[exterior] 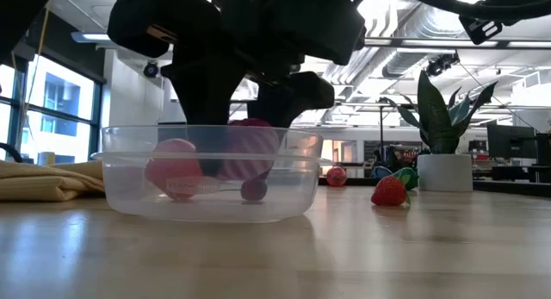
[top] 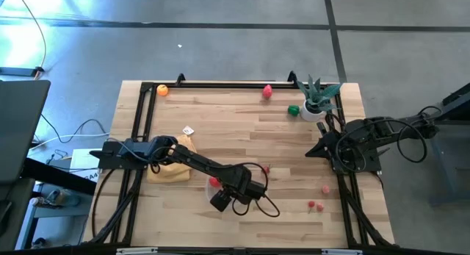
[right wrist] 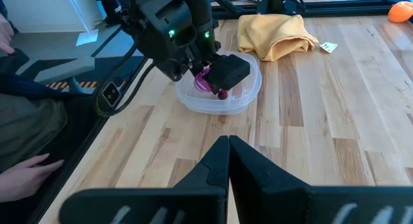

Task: Pick and placing Produce into tupperware
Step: Put the red onion into the transparent bin

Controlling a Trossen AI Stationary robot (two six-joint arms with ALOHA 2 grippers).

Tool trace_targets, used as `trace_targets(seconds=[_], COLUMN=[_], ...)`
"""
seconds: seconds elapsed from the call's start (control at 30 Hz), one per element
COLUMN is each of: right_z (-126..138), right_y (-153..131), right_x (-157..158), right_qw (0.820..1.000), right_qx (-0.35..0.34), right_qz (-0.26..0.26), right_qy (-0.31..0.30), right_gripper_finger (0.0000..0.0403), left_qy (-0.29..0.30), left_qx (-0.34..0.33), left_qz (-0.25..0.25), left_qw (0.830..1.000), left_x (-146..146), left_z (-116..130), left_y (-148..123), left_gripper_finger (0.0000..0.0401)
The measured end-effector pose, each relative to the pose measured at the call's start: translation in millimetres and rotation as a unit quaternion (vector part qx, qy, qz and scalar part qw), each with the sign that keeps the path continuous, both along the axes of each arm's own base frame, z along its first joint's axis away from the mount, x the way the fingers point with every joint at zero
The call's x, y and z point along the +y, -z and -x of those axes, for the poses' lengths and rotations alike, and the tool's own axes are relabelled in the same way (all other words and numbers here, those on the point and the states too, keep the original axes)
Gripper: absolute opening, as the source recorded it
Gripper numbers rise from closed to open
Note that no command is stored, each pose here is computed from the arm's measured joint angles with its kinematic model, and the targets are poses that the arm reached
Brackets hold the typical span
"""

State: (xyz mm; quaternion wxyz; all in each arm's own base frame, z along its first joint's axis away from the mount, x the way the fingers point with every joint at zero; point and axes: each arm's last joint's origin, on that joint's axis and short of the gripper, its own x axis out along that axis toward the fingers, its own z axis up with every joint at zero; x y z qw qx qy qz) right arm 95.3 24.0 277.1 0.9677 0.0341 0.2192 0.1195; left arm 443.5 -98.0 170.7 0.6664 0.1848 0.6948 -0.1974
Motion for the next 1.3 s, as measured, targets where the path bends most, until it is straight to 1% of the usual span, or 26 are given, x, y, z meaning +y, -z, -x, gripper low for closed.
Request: trace_targets(seconds=[0.23,0.37,0.47,0.57,0.7,1.03,1.17,1.3], right_z=[0.0,0.0,0.1,0.0,0.0,0.0,0.0,0.0], right_y=[0.0,0.0,-0.1,0.0,0.0,0.0,0.1,0.0], right_x=[0.0,0.0,0.0,0.0,0.0,0.0,0.0,0.0], right_qw=[1.0,1.0,1.0,1.0,1.0,1.0,1.0,1.0], right_qx=[0.0,0.0,0.0,0.0,0.0,0.0,0.0,0.0], right_qz=[0.0,0.0,0.001,0.0,0.0,0.0,0.001,0.0], right_qy=[0.0,0.0,0.0,0.0,0.0,0.0,0.0,0.0], right_gripper_finger=[0.0,0.0,0.0,0.0,0.0,0.0,0.0,0.0], left_qy=[0.0,0.002,0.001,0.001,-0.003,-0.026,-0.037,-0.048], left_qx=[-0.004,0.004,0.027,0.017,0.02,0.035,0.052,0.058], left_qz=[0.001,0.006,0.004,0.006,0.005,-0.01,-0.015,-0.006], left_qw=[1.0,1.0,1.0,1.0,1.0,0.999,0.998,0.997], left_x=[-0.5,-1.0,-0.7,-0.9,-0.6,0.6,1.9,4.7], left_z=[-2.1,-3.2,-0.5,-1.7,-1.2,2.1,5.2,5.3], left_y=[3.4,9.8,16.0,13.3,13.4,12.9,12.5,12.4], left_gripper_finger=[0.0227,0.0228,0.0228,0.0228,0.0228,0.0228,0.0228,0.0228])
